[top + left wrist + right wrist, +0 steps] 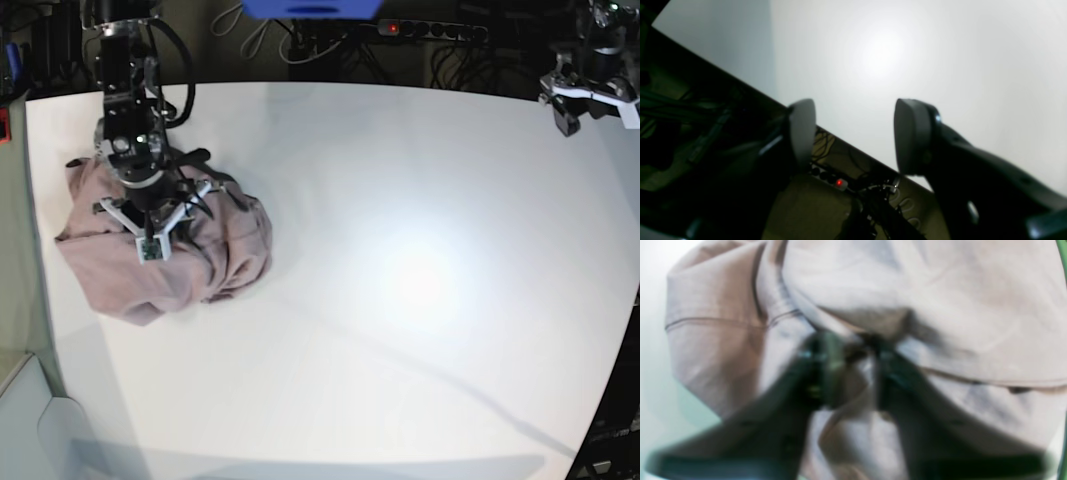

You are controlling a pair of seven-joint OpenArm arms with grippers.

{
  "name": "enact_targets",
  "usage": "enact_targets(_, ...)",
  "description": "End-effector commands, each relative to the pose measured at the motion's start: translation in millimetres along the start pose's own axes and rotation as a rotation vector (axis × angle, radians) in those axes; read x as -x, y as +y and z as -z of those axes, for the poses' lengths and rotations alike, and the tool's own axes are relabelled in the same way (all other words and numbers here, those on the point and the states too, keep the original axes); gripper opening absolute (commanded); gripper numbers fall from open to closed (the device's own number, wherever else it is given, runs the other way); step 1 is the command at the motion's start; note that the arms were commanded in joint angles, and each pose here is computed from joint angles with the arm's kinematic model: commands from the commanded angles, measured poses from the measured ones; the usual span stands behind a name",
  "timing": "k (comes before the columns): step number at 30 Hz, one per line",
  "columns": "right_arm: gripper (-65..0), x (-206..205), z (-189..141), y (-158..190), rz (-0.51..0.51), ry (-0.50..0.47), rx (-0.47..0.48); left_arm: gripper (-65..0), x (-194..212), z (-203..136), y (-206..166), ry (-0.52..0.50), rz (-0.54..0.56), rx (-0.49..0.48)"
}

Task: Layout the t-shirt on the table in an organized manner, then fold the t-shirt properly
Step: 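Lower the right gripper onto the crumpled pink t-shirt and grasp it, then lift the t-shirt with the right gripper and drag it toward the table center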

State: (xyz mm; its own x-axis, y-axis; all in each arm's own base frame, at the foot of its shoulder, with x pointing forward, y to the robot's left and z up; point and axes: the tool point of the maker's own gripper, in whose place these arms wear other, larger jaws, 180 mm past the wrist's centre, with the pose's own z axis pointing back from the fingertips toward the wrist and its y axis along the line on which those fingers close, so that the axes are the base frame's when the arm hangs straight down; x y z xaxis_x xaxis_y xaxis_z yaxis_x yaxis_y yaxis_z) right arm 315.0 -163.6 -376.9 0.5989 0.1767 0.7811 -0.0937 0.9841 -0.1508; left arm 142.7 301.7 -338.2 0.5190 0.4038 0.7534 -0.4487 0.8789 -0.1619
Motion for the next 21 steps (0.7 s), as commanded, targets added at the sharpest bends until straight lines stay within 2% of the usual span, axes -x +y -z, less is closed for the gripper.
enact_targets(1,-65.0,-26.3,-1.1,-7.2,-0.009,-0.089,0.015,-28.4,-8.9,-3.2,1.3,-0.03,0.011,0.0)
enact_targets(6,-65.0,-59.4,-12.6,-15.8,-0.026,-0.193,0.035,-28.5,-9.4,-2.9,1.0,-0.032,0.011,0.0)
enact_targets(14,-65.0,-153.6,-66.2,-17.0,-0.056,-0.474,0.052,-28.5,-11.1,-2.8,-0.2,-0.037,0.011,0.003)
enact_targets(21,-65.0,-224.7,-85.2,-30.1,-0.057,-0.654,0.091,-28.5,-14.2,-2.8,-0.6,-0.044,0.02,0.006)
